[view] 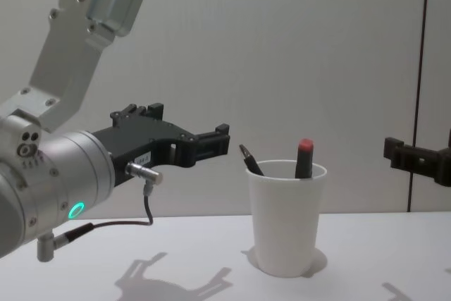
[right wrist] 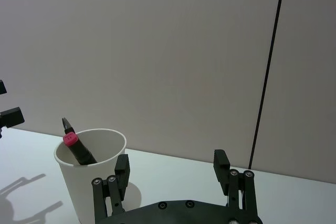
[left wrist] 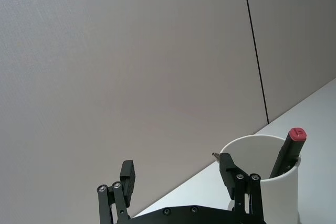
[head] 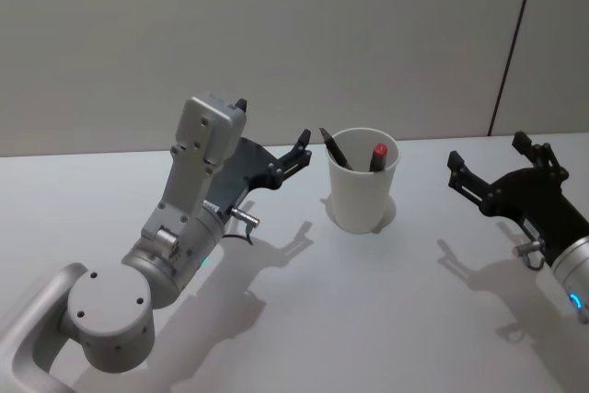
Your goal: Place the pen into the pen holder.
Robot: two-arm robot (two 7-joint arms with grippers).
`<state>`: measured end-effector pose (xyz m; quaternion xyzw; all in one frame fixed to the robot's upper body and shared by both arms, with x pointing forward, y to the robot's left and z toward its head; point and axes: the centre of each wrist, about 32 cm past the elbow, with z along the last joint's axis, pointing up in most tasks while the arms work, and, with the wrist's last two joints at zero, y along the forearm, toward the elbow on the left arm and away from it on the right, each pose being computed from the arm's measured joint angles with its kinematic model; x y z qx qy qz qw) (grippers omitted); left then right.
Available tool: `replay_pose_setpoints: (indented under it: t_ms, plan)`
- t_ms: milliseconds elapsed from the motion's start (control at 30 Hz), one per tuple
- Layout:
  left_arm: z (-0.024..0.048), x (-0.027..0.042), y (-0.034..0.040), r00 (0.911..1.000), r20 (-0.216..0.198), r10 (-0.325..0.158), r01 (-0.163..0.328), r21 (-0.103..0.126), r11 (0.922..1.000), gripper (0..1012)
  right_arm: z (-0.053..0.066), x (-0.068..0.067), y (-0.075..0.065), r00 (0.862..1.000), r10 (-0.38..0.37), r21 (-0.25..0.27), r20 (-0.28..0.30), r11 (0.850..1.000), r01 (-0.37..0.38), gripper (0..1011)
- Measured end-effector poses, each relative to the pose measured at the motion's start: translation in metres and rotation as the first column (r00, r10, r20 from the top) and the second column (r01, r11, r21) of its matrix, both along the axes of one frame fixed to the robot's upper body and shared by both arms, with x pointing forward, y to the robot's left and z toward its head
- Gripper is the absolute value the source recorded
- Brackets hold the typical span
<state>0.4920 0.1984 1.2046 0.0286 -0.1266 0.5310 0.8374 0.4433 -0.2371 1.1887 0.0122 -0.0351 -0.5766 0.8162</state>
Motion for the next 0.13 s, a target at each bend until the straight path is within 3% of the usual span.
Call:
replay_pose_setpoints:
  t_ms: [133]
  plan:
    - [-0.0001, 0.0, 0.0, 1.0, 0.0, 0.0, 0.0, 0.0, 1.0, 1001, 0.0, 0.0, 0.0, 1.0, 0.0, 0.0, 0.0, 1.0, 0.0, 1001]
